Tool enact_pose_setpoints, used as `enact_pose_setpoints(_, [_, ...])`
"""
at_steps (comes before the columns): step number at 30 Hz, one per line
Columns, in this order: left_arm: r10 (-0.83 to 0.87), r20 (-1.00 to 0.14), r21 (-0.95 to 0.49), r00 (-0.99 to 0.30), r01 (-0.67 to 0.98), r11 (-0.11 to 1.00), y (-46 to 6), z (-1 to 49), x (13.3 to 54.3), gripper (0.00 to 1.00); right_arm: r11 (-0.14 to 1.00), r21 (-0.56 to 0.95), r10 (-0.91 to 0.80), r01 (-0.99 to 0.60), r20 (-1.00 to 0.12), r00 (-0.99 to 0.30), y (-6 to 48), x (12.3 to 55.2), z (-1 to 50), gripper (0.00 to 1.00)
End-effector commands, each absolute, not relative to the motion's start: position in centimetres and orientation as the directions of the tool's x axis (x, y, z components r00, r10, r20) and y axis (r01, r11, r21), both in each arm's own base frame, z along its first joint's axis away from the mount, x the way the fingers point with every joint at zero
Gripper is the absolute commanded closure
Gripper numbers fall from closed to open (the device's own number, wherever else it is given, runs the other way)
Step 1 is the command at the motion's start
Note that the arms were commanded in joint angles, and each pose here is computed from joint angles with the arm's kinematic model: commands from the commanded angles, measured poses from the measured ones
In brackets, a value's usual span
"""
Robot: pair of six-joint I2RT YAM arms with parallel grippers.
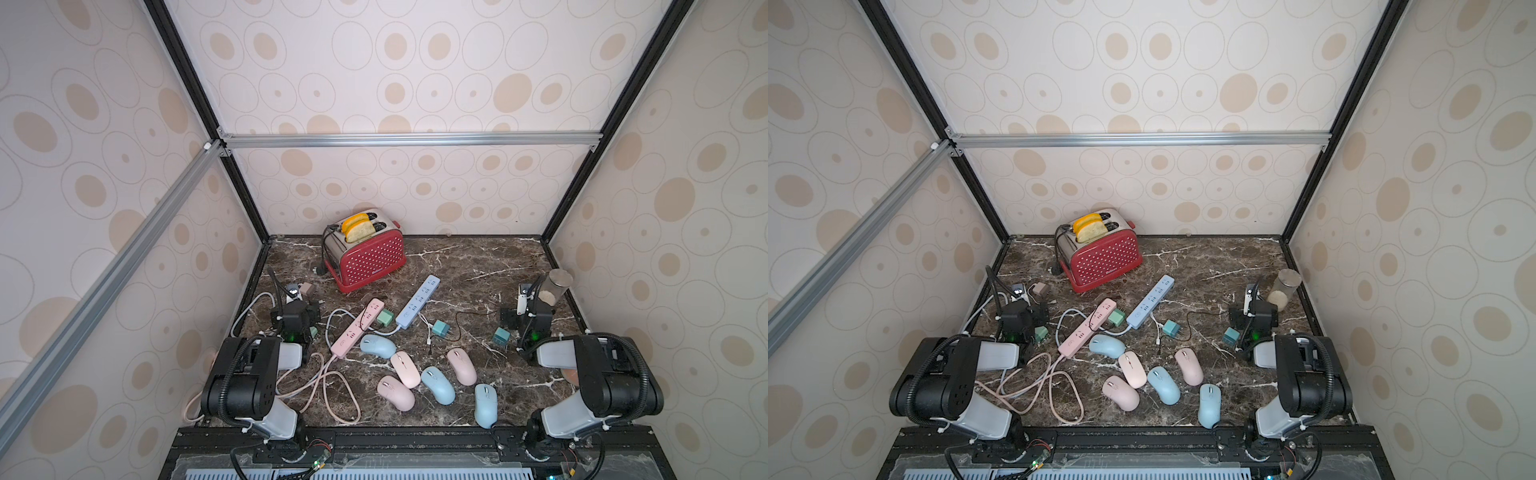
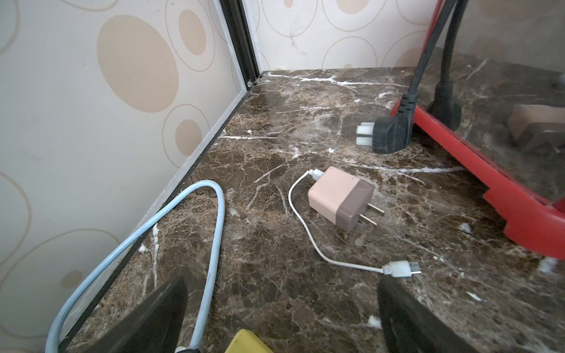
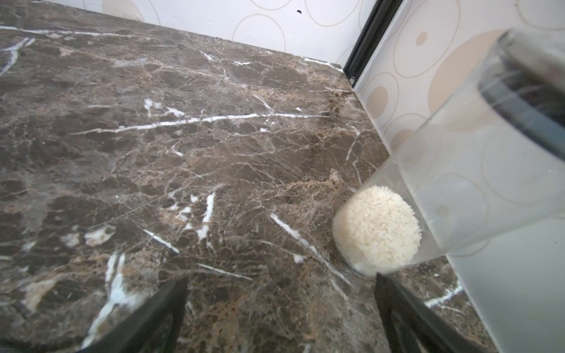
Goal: Unplug the wireless mouse
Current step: Reset both arms
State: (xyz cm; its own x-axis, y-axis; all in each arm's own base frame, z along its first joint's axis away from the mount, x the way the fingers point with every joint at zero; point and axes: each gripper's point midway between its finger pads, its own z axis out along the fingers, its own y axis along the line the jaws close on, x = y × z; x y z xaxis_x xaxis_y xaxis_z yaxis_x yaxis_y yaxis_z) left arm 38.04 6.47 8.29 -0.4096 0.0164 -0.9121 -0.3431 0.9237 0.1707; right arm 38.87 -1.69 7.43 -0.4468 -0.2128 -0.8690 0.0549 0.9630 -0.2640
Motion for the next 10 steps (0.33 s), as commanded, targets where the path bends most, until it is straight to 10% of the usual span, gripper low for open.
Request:
enact_pose_setpoints(1, [0.009, -0.937, 0.144, -0.349, -0.362, 0.921, 6.59, 10.16, 38.92, 0.01, 0.965, -0.253, -0.206, 0.061, -0.885, -0.417, -1.66, 39.39, 8.49, 0.00])
enact_pose_setpoints(10, [0.012, -0.937, 0.147, -0.350, -0.362, 0.921, 6.56, 10.17, 38.90, 0.01, 0.966, -0.253, -0.206, 0.061, -0.885, -0.417, -1.68, 39.33, 8.48, 0.00])
